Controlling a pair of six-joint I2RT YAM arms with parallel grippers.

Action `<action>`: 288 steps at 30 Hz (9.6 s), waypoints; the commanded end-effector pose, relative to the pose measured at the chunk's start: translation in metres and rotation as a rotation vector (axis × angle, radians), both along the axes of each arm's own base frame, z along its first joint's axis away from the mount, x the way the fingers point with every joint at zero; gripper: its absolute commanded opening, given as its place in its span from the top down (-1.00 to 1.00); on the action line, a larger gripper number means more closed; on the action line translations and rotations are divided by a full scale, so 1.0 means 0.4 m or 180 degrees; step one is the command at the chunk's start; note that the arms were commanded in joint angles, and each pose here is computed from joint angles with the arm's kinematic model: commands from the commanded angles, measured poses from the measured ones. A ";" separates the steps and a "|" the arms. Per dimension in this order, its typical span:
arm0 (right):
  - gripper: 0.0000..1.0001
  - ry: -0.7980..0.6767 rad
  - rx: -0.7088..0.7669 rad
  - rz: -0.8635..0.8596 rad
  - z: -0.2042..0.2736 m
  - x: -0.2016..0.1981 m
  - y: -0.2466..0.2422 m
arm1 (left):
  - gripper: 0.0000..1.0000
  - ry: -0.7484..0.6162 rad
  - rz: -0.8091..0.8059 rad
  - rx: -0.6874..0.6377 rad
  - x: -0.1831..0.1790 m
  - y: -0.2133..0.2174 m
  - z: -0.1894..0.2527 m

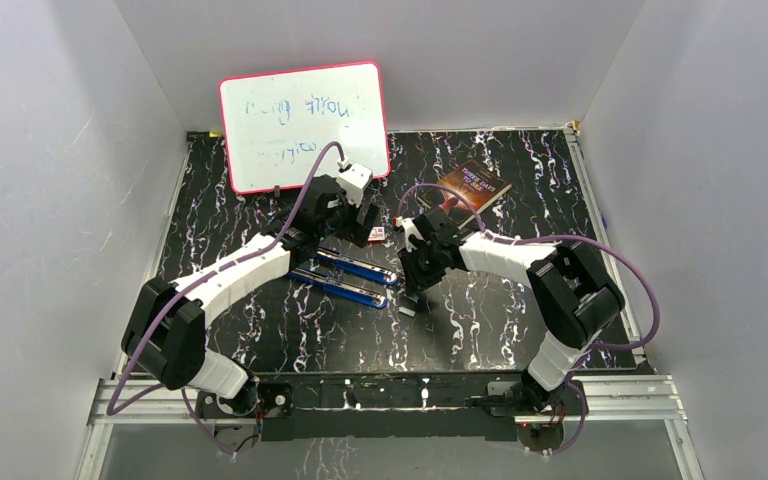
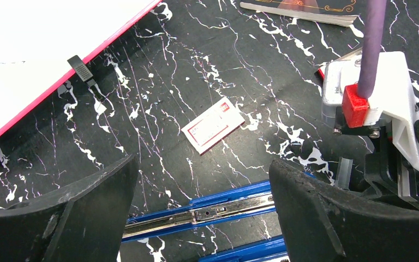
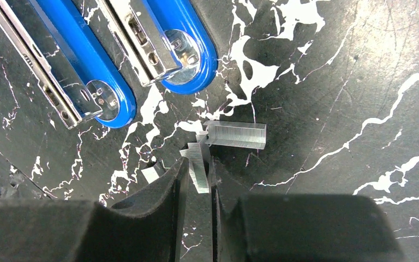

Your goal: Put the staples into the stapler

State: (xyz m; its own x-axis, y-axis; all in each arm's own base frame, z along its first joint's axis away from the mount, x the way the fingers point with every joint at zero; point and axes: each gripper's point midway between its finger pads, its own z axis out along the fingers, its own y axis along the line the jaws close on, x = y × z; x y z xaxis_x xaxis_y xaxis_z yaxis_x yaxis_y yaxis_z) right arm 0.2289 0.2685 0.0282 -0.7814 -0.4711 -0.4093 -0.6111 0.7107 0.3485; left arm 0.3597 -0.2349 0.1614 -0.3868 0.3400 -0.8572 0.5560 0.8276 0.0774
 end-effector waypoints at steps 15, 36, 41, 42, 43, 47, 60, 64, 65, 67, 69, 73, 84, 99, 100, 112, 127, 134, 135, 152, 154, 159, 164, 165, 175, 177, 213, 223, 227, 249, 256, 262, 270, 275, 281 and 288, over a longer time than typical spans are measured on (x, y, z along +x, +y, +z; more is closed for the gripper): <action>0.63 -0.0219 0.0003 0.0055 0.040 0.029 0.020 | -0.79 -0.0071 -0.0047 -0.0033 0.009 -0.011 0.033; 0.65 -0.0566 -0.0492 -0.0121 0.076 0.065 -0.053 | -0.79 -0.0063 -0.0047 -0.0027 0.009 -0.011 0.031; 0.65 -0.0647 -0.0656 -0.0196 0.078 0.075 -0.079 | -0.79 -0.0068 -0.0053 -0.0022 0.009 -0.012 0.031; 0.65 -0.0662 -0.0697 -0.0212 0.078 0.077 -0.085 | -0.79 -0.0065 -0.0053 -0.0023 0.009 -0.012 0.031; 0.65 -0.0680 -0.0728 -0.0225 0.079 0.078 -0.089 | -0.79 -0.0062 -0.0048 -0.0023 0.009 -0.011 0.030; 0.64 -0.0766 -0.0822 -0.0286 0.086 0.087 -0.104 | -0.79 -0.0060 -0.0055 -0.0015 0.008 -0.012 0.029; 0.64 -0.0900 -0.1281 -0.0433 0.083 0.102 -0.159 | -0.79 -0.0057 -0.0057 -0.0012 0.010 -0.012 0.028; 0.64 -0.0944 -0.1419 -0.0483 0.084 0.104 -0.178 | -0.80 -0.0058 -0.0061 -0.0011 0.009 -0.013 0.028; 0.64 -0.0956 -0.1455 -0.0496 0.085 0.105 -0.183 | -0.79 -0.0053 -0.0060 -0.0011 0.009 -0.012 0.027; 0.64 -0.0983 -0.1537 -0.0516 0.085 0.106 -0.192 | -0.79 -0.0053 -0.0056 -0.0012 0.009 -0.012 0.027; 0.63 -0.1001 -0.1644 -0.0534 0.083 0.106 -0.204 | -0.79 -0.0057 -0.0059 -0.0011 0.009 -0.012 0.028; 0.63 -0.1050 -0.1838 -0.0554 0.076 0.104 -0.221 | -0.79 -0.0058 -0.0059 -0.0013 0.009 -0.012 0.029; 0.59 -0.1436 -0.2218 -0.0587 0.057 0.085 -0.225 | -0.80 -0.0069 -0.0054 -0.0019 0.009 -0.011 0.033; 0.61 -0.1731 -0.2409 -0.0535 0.023 0.053 -0.215 | -0.80 -0.0259 0.0140 -0.0023 0.019 0.019 0.064; 0.61 -0.1740 -0.2407 -0.0533 0.022 0.054 -0.213 | -0.81 -0.0279 0.0154 -0.0027 0.020 0.021 0.067; 0.61 -0.1668 -0.2511 -0.0400 -0.012 0.039 -0.201 | -0.81 -0.0324 0.0189 -0.0010 0.021 0.029 0.074; 0.30 -0.1607 -0.2602 -0.0238 -0.038 0.020 -0.185 | -0.81 -0.0334 0.0187 0.0014 0.021 0.032 0.077; 0.29 -0.1583 -0.2527 -0.0234 -0.038 0.013 -0.175 | -0.81 -0.0338 0.0188 0.0018 0.020 0.033 0.078; 0.29 -0.1576 -0.2514 -0.0237 -0.037 0.013 -0.174 | -0.81 -0.0339 0.0186 0.0019 0.020 0.033 0.078; 0.21 -0.1797 -0.1134 -0.0935 0.138 0.059 -0.110 | -0.82 -0.0375 0.0235 0.0007 0.021 0.040 0.088; 0.20 -0.1625 -0.0752 -0.0900 0.137 0.054 -0.096 | -0.82 -0.0370 0.0229 0.0003 0.020 0.038 0.088; 0.04 -0.1293 -0.0177 -0.0797 0.136 0.077 -0.082 | -0.82 -0.0351 0.0212 0.0005 0.020 0.036 0.085; -0.05 -0.1161 -0.0128 -0.0559 0.118 0.095 -0.052 | -0.82 -0.0326 0.0189 0.0006 0.019 0.031 0.080; -0.06 -0.1142 -0.0133 -0.0524 0.111 0.096 -0.046 | -0.82 -0.0322 0.0190 0.0007 0.019 0.032 0.079; -0.10 -0.1131 -0.0387 -0.0528 0.065 0.122 -0.063 | -0.82 -0.0317 0.0180 0.0021 0.019 0.032 0.076; -0.10 -0.1124 -0.0399 -0.0538 0.059 0.126 -0.065 | -0.82 -0.0321 0.0182 0.0027 0.019 0.033 0.076; 0.55 -0.1070 -0.0393 -0.0534 0.029 0.122 -0.074 | -0.82 -0.0316 0.0150 0.0009 0.017 0.028 0.076; 0.79 -0.1557 0.0137 -0.0971 0.190 0.163 -0.068 | -0.87 -0.0372 0.0149 -0.0494 0.005 0.004 0.146; 0.85 -0.1720 0.0809 -0.1009 0.307 0.165 -0.036 | -0.87 -0.0346 0.0187 -0.1263 -0.013 -0.018 0.249; 1.00 -0.3370 0.3536 0.0528 0.940 -0.087 0.026 | -0.52 -0.2101 -0.2825 -0.2602 -0.473 -0.078 0.696; 1.00 -0.3552 0.3727 0.1256 0.952 -0.168 0.041 | -0.30 -0.2099 -0.3239 -0.2508 -0.512 -0.098 0.702; 1.00 -0.3584 0.3864 0.1577 0.952 -0.211 0.042 | -0.24 -0.1974 -0.3480 -0.2504 -0.534 -0.127 0.690; 1.00 -0.3502 0.3815 0.1678 0.938 -0.217 0.047 | -0.17 -0.1877 -0.3628 -0.2572 -0.553 -0.164 0.687; 1.00 -0.3505 0.3836 0.1671 0.944 -0.224 0.042 | -0.03 -0.1825 -0.3762 -0.2564 -0.569 -0.181 0.681; 1.00 -0.3527 0.3850 0.1662 0.952 -0.228 0.038 | 0.17 -0.1778 -0.3791 -0.2572 -0.572 -0.187 0.674; 1.00 -0.3569 0.3871 0.1676 0.963 -0.237 0.032 | 0.05 -0.1787 -0.3694 -0.2605 -0.563 -0.187 0.674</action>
